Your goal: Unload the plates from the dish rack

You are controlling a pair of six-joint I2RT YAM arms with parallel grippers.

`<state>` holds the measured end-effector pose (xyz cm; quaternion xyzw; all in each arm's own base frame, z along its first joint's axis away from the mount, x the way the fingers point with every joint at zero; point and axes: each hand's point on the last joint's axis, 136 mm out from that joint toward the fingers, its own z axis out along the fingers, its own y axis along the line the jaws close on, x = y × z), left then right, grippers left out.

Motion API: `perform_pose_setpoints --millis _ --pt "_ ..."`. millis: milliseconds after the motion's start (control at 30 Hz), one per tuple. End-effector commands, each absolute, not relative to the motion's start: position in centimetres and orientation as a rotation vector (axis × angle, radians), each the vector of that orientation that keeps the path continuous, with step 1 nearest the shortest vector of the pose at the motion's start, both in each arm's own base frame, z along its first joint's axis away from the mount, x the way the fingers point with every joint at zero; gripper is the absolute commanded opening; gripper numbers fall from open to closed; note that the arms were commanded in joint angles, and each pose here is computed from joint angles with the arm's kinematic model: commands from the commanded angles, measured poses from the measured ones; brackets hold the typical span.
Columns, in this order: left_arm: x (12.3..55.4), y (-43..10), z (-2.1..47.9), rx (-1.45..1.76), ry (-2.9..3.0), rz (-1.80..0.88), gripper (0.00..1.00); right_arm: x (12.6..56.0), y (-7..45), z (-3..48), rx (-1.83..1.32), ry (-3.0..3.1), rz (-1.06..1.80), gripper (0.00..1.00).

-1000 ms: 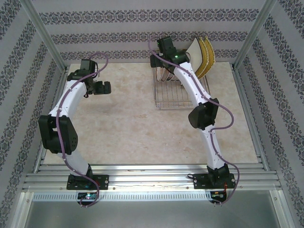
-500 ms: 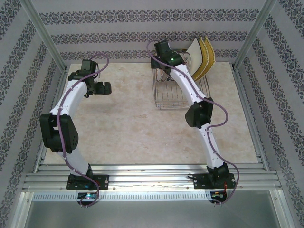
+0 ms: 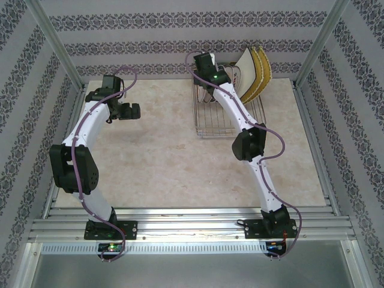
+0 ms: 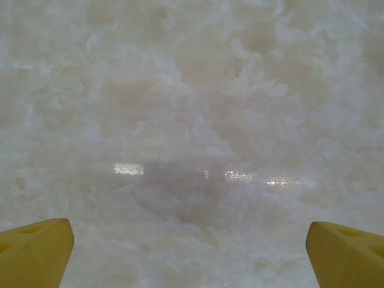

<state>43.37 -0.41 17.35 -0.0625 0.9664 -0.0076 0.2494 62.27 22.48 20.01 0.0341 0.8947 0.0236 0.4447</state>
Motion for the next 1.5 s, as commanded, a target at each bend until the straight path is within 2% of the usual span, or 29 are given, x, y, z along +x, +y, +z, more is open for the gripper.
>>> perform_pose_setpoints --millis 0,67,300,633,900,1033,1267,1467 --pt "42.8 -0.4 18.7 -0.148 2.609 0.007 1.00 62.8 23.1 19.7 0.127 2.179 0.043 0.44" --pt "42.6 -0.4 18.6 -0.145 2.614 0.009 1.00 62.9 23.0 19.6 0.141 2.174 0.036 0.40" --pt "42.6 -0.3 18.9 -0.138 2.611 0.013 1.00 63.4 23.5 18.7 0.156 2.168 0.055 0.36" --pt "42.5 -0.4 19.3 -0.140 2.600 0.005 1.00 63.3 24.4 18.6 0.149 2.175 0.105 0.21" --pt "42.4 -0.3 19.2 -0.142 2.605 0.013 1.00 63.1 24.4 20.5 0.150 2.141 0.114 0.10" --pt "42.6 -0.5 19.4 -0.141 2.598 -0.001 1.00 63.1 24.2 22.2 0.155 2.108 0.110 0.00" --pt "42.7 -0.4 19.4 -0.147 2.603 0.006 1.00 62.6 23.9 24.9 0.153 2.062 0.102 0.00" --pt "42.3 -0.1 18.9 -0.150 2.623 0.027 1.00 61.6 23.4 29.5 0.138 1.997 0.107 0.00"
